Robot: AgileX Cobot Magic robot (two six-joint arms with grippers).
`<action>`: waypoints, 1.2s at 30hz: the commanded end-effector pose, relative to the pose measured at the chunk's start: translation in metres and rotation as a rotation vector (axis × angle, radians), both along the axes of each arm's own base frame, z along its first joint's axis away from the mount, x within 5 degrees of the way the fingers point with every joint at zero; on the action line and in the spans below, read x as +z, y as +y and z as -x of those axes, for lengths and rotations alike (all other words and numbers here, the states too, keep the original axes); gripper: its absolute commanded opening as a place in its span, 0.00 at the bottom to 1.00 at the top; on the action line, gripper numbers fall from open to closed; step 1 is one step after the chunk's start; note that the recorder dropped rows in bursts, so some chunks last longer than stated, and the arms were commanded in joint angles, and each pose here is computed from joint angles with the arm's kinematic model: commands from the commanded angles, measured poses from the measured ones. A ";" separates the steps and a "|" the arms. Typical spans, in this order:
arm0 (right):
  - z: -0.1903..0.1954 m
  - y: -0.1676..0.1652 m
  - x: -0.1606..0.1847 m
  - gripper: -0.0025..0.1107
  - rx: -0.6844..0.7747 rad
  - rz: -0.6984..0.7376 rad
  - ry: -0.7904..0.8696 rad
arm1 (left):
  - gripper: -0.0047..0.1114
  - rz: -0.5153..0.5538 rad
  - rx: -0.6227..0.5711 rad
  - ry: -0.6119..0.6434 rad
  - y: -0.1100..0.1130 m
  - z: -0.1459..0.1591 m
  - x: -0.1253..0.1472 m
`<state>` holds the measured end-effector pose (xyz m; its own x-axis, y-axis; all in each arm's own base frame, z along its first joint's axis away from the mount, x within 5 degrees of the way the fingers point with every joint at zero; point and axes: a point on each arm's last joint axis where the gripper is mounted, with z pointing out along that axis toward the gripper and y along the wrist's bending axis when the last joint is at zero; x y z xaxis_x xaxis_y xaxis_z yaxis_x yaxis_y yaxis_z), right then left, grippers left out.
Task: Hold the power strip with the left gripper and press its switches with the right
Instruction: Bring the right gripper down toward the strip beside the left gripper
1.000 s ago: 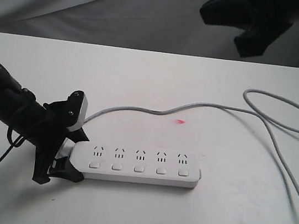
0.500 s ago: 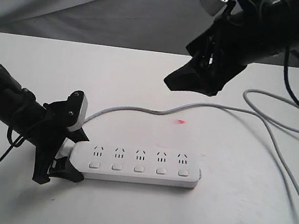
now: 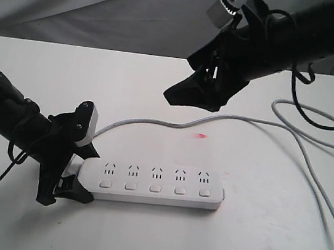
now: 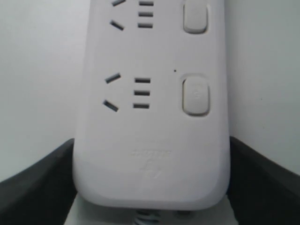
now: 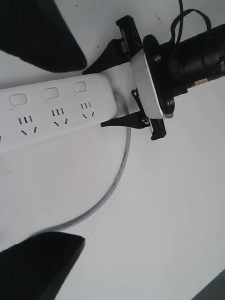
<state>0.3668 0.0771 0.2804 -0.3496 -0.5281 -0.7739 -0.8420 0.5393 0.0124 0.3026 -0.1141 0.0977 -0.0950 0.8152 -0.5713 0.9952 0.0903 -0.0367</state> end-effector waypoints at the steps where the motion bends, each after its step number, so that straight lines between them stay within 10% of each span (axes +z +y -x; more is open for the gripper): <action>1: -0.006 0.005 -0.014 0.77 0.041 0.019 0.007 | 0.04 0.002 -0.001 -0.009 -0.003 -0.001 0.001; 17: -0.019 0.011 -0.022 0.77 -0.049 -0.108 0.028 | 0.04 0.002 -0.001 -0.009 -0.003 -0.001 0.001; 36: 0.000 0.070 -0.046 0.77 0.207 0.079 -0.109 | 0.04 0.002 -0.001 -0.009 -0.003 -0.001 0.001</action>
<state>0.3682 0.1393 0.2413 -0.1592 -0.6193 -0.7688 -0.9233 0.3691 -0.1061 0.3026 -0.1141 0.0977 -0.0950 0.8152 -0.5713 0.9952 0.0903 -0.0367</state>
